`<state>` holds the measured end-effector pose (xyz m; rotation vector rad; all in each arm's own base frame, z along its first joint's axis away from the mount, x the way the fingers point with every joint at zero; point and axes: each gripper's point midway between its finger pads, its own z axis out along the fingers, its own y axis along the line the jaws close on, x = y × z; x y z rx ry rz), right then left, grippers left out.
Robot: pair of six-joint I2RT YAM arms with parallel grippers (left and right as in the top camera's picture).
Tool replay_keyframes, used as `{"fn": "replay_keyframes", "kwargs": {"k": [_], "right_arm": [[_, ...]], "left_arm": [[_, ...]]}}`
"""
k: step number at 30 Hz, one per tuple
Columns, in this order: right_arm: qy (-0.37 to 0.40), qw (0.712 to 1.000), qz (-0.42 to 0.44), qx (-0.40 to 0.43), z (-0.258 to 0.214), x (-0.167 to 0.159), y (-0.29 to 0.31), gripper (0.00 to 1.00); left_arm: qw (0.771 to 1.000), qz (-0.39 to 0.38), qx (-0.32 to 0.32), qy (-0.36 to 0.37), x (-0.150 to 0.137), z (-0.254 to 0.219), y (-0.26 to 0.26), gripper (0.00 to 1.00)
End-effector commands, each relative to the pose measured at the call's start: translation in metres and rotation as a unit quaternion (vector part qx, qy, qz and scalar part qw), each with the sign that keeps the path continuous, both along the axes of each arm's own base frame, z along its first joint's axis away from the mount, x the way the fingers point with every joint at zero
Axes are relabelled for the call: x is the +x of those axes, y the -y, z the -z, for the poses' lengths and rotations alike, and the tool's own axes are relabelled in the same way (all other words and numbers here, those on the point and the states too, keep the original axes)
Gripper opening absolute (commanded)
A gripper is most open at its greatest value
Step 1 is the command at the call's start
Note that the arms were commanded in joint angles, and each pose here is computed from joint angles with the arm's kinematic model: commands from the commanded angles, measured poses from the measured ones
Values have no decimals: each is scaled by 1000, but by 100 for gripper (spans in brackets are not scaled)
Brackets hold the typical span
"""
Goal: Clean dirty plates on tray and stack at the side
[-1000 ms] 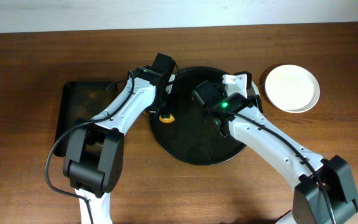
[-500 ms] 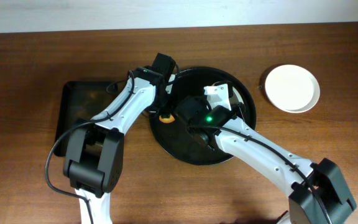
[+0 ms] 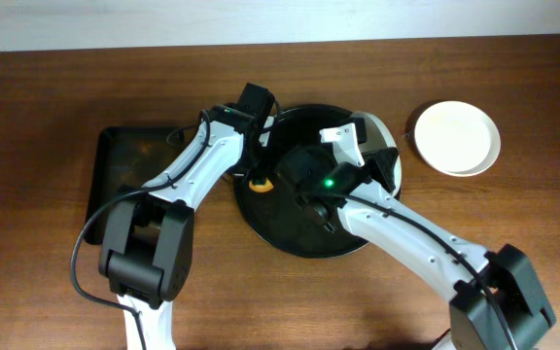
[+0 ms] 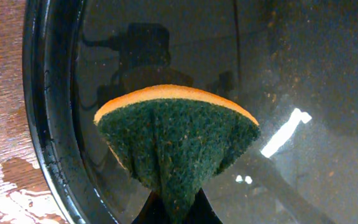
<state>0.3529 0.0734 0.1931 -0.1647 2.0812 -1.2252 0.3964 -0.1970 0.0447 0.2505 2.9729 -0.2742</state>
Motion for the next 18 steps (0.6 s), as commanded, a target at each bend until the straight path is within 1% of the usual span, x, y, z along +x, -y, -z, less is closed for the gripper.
{"fn": "replay_keyframes", "kwargs": {"k": [1,3,11,18], "right_arm": [[-38,999,4,-15,24,-1,4,4],[-58,998,-3,-14,31,-1,0,4],[-117,991,-11,59,61,-10,-11,4],[-118,990,-14,78,60,-11,-13,4]], "left_arm": [[1000,7,-16,19,5,-19,4,0],[1000,7,-16,19,5,-19,4,0],[1000,6,-16,20,5,-19,4,0],[1000,6,-17,21,6,-19,4,0]]}}
